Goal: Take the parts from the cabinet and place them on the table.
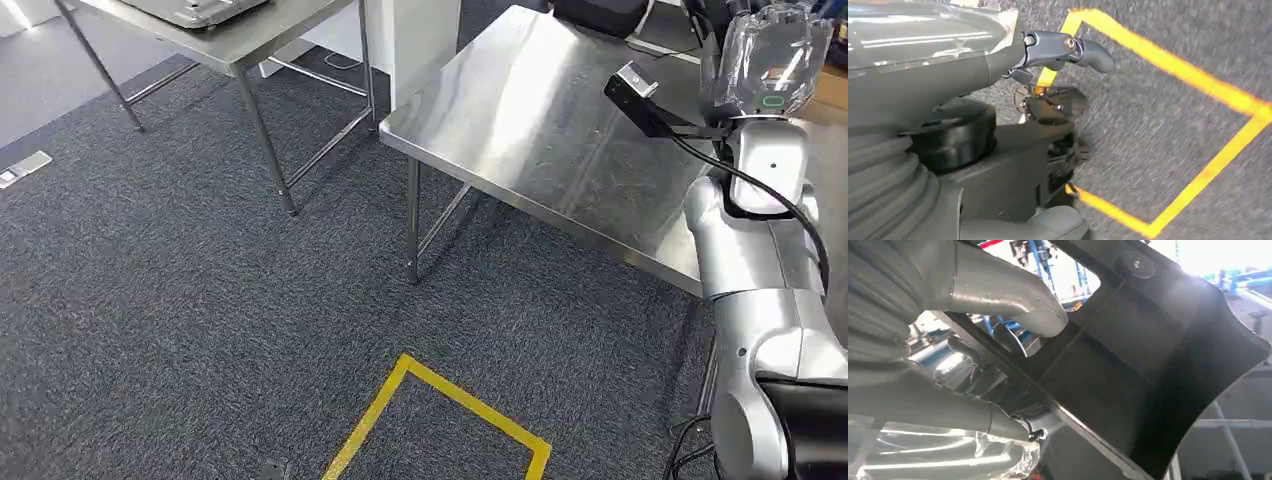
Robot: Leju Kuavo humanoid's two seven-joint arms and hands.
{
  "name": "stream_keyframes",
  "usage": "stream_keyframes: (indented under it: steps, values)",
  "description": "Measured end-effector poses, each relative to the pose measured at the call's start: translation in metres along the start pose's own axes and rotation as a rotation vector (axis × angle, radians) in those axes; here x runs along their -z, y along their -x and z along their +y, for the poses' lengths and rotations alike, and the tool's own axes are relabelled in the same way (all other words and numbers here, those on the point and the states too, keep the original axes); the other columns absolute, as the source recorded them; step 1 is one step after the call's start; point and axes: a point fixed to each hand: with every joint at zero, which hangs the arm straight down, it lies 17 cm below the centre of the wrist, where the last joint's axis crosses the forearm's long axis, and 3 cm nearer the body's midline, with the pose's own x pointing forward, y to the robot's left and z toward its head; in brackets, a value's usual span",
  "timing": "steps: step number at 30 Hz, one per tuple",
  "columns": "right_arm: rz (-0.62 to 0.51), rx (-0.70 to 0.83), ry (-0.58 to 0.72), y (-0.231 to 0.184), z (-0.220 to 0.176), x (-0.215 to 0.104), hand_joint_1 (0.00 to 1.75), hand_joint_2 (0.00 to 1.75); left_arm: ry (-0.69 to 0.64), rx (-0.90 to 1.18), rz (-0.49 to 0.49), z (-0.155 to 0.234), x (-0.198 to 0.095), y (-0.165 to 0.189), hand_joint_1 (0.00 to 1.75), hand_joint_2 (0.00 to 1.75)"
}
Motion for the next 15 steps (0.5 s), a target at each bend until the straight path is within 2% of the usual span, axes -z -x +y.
stream_keyframes:
  steps: [15]
  values:
    - [-0.001,0.006,-0.007,-0.0050,0.0025,-0.0003,1.75,1.75,0.004,-0.007,0.005,-0.0006,-0.0009,0.0028,0.00,1.75]
